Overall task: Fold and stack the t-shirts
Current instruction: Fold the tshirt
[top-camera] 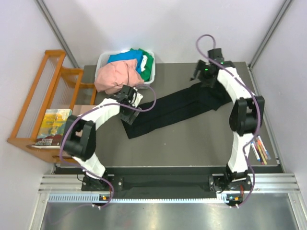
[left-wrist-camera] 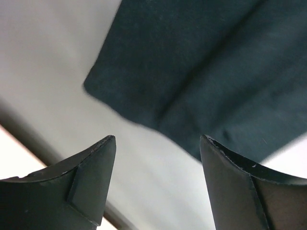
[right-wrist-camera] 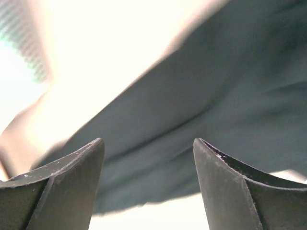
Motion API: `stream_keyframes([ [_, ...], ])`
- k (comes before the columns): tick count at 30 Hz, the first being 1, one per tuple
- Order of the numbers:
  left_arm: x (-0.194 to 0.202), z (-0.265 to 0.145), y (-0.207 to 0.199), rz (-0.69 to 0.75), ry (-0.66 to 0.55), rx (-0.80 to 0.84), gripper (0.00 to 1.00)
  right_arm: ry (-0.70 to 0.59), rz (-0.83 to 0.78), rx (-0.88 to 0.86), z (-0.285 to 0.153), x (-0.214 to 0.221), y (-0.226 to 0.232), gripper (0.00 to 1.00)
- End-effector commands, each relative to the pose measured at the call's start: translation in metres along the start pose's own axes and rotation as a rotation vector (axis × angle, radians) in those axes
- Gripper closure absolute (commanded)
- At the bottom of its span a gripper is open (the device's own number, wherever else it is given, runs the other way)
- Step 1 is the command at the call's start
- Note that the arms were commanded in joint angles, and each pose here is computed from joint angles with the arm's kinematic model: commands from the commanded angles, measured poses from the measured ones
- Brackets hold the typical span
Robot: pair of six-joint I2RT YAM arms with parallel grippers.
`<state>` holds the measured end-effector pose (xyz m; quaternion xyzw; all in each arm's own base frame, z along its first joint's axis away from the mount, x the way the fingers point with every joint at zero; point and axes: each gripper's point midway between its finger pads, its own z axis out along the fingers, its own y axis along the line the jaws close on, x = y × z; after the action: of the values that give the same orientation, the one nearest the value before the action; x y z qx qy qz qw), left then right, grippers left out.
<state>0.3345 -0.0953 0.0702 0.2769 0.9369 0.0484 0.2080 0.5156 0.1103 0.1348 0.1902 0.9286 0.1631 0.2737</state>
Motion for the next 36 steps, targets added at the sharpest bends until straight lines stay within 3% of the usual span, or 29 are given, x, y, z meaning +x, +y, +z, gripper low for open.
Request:
stream_keyframes([
  [1,-0.028,0.025,0.007,-0.048,-0.035,-0.005,0.25,-0.078,-0.198,-0.207,-0.077,0.030,0.080,0.25],
  [9,-0.051,0.042,0.033,-0.110,-0.050,0.019,0.25,0.064,-0.316,-0.215,-0.072,0.123,0.086,0.27],
  [17,-0.035,0.046,0.042,-0.101,-0.027,-0.011,0.25,0.127,-0.289,-0.128,-0.037,0.139,0.057,0.27],
  [25,-0.017,0.058,0.037,-0.094,0.014,-0.006,0.27,0.167,-0.279,-0.155,-0.035,0.151,0.058,0.28],
  [27,-0.012,0.062,0.033,-0.091,0.031,0.007,0.35,0.180,-0.280,-0.152,-0.035,0.157,0.055,0.28],
  [28,-0.007,0.064,0.030,-0.087,0.043,0.014,0.45,0.179,-0.279,-0.153,-0.037,0.157,0.054,0.28],
  [29,-0.004,0.066,0.029,-0.086,0.054,0.016,0.73,0.180,-0.280,-0.150,-0.037,0.158,0.053,0.28],
  [32,0.003,0.066,0.026,-0.086,0.072,0.026,0.94,0.188,-0.277,-0.138,-0.035,0.160,0.048,0.28],
  [36,0.014,0.065,0.021,-0.077,0.091,0.037,0.89,0.195,-0.268,-0.140,-0.034,0.160,0.049,0.28],
])
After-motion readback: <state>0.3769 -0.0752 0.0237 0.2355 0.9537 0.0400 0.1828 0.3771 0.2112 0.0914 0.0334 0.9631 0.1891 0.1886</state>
